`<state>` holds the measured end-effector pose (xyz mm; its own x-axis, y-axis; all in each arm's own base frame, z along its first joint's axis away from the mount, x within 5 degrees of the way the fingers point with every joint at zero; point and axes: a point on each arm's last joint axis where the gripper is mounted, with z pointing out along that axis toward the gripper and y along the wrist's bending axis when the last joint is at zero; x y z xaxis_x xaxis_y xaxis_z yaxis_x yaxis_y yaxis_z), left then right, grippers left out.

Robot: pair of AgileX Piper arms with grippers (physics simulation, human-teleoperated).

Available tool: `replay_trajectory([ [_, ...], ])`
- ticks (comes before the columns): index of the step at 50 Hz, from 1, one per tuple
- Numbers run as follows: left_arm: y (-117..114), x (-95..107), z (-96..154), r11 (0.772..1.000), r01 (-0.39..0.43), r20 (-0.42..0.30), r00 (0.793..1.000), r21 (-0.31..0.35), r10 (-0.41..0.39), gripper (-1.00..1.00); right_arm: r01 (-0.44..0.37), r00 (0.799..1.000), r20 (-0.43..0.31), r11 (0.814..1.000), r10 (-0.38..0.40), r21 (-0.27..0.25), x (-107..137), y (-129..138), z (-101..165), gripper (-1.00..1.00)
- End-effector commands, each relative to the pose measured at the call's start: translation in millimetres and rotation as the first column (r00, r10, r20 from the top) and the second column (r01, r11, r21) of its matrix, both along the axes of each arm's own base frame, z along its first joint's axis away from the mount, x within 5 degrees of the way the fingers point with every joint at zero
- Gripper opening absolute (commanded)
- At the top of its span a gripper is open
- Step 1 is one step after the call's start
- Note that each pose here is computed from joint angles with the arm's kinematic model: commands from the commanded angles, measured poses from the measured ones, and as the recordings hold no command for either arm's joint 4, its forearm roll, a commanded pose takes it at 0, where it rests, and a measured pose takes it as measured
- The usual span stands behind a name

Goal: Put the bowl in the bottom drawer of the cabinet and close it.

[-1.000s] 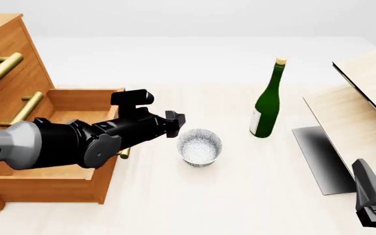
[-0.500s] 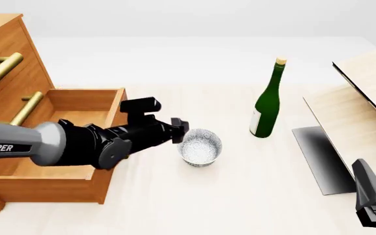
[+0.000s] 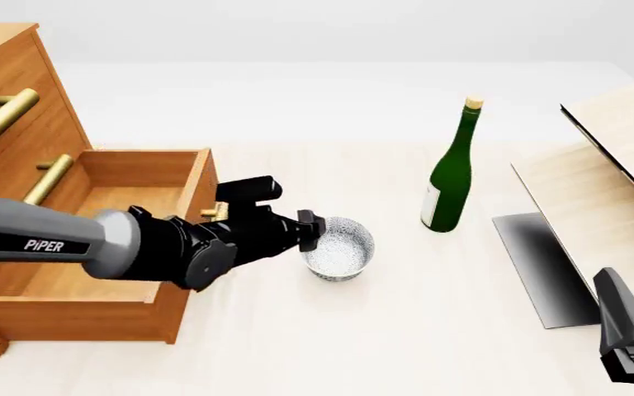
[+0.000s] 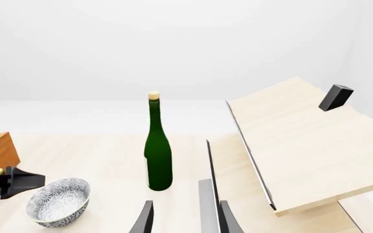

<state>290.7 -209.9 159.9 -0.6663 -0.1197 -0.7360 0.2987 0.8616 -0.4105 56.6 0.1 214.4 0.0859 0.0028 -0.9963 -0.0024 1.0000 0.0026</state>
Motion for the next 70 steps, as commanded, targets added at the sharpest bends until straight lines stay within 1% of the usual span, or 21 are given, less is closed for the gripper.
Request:
replay_trajectory([
  [1,-6.2,0.5,-10.2,1.0,-0.004,-0.036,0.999,-0.005,0.004,1.0,0.0,1.0,0.0,1.0,0.0,0.0,0.0,0.0,0.0,1.0],
  [14,-12.5,-0.2,-22.7,1.0,-0.011,-0.078,0.997,-0.011,0.01,1.0,0.0,1.0,0.0,1.0,0.0,0.0,0.0,0.0,0.0,1.0],
  [32,-16.1,3.9,-37.0,1.0,-0.025,-0.114,0.993,-0.009,0.024,1.0,0.0,1.0,0.0,1.0,0.0,0.0,0.0,0.0,0.0,1.0],
  [42,-18.9,4.2,-43.4,1.0,-0.028,-0.13,0.991,-0.01,0.027,1.0,0.0,1.0,0.0,1.0,0.0,0.0,0.0,0.0,0.0,1.0],
  [48,-18.2,3.5,-41.5,1.0,-0.027,-0.127,0.992,-0.01,0.026,1.0,0.0,1.0,0.0,1.0,0.0,0.0,0.0,0.0,0.0,1.0],
  [49,-17.5,3.5,-40.2,0.999,-0.029,-0.124,0.992,-0.013,0.027,-1.0,0.0,1.0,0.0,1.0,0.0,0.0,0.0,0.0,0.0,1.0],
  [61,-14.1,0.0,-29.8,1.0,-0.019,-0.088,0.996,-0.023,0.017,-1.0,0.0,1.0,0.0,1.0,0.0,0.0,0.0,0.0,0.0,1.0],
  [70,-7.5,-3.2,-16.4,1.0,-0.011,-0.05,0.999,-0.025,0.01,-1.0,0.0,1.0,0.0,1.0,0.0,0.0,0.0,0.0,0.0,1.0],
])
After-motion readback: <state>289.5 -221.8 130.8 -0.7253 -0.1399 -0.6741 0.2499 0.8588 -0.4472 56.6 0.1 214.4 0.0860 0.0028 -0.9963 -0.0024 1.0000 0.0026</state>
